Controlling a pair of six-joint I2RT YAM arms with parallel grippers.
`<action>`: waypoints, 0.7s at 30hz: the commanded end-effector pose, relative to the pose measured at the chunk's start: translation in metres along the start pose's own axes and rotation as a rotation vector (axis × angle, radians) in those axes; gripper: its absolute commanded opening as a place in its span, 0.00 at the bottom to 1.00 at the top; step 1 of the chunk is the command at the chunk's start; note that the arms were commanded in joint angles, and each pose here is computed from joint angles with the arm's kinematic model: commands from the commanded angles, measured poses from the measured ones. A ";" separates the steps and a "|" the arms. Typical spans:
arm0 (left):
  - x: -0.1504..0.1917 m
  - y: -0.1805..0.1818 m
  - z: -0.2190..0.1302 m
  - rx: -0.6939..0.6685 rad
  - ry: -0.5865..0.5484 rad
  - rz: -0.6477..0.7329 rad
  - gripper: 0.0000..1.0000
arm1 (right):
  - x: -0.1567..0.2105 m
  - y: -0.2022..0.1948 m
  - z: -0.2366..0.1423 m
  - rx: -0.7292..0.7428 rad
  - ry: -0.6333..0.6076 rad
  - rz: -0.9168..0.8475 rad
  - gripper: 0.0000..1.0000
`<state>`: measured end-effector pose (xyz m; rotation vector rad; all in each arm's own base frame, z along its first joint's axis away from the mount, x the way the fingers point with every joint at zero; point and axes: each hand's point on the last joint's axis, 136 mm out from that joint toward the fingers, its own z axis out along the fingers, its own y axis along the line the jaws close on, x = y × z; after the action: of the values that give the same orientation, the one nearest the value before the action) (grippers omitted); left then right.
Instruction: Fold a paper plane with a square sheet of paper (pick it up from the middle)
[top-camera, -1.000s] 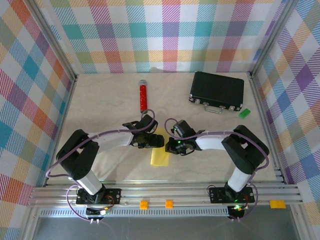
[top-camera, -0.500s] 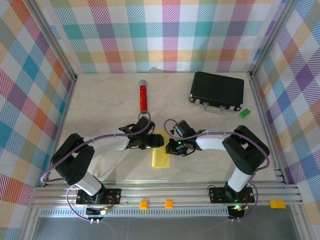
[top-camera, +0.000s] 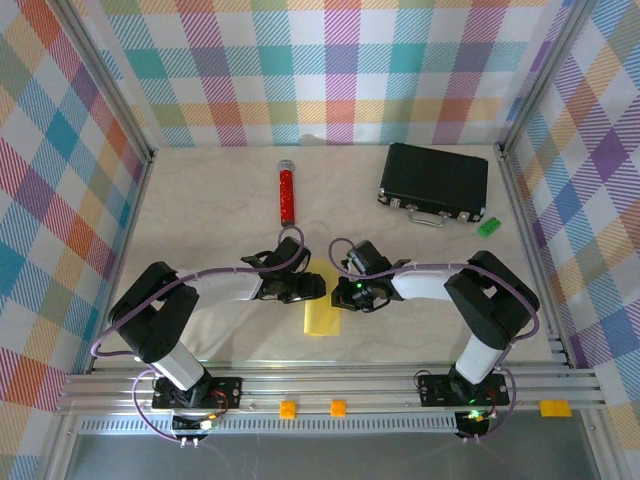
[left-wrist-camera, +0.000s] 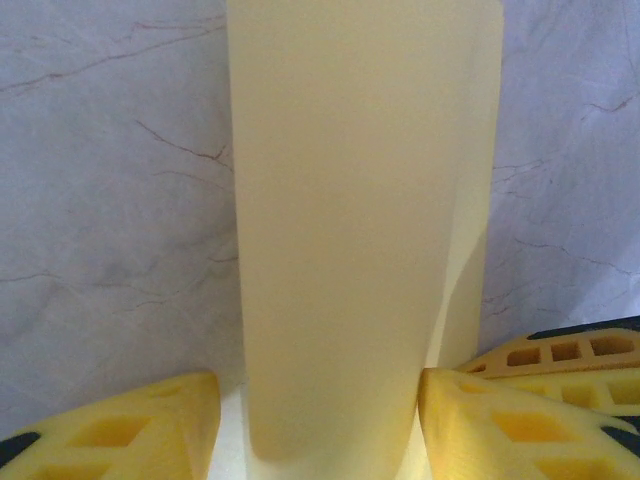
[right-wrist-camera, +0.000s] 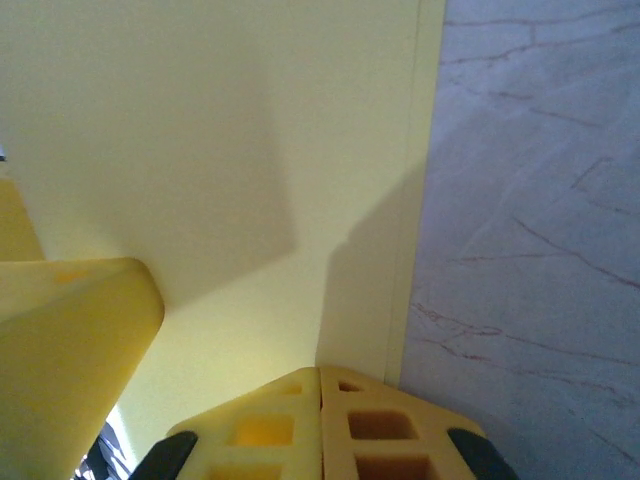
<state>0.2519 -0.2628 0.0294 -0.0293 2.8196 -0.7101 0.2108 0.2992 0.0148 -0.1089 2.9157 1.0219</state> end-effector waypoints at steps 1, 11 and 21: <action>0.009 0.007 0.011 0.000 0.038 0.000 0.53 | 0.019 -0.024 0.001 0.080 0.053 0.051 0.10; 0.013 0.018 0.014 -0.056 0.050 0.024 0.46 | 0.001 0.009 -0.009 -0.017 0.003 0.027 0.17; 0.014 0.030 0.014 -0.128 0.048 0.041 0.45 | -0.036 0.005 -0.090 0.152 -0.351 0.041 0.38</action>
<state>0.2520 -0.2571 0.0236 0.0018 2.8293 -0.6456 0.2375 0.2806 0.0899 0.0162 2.7005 0.9286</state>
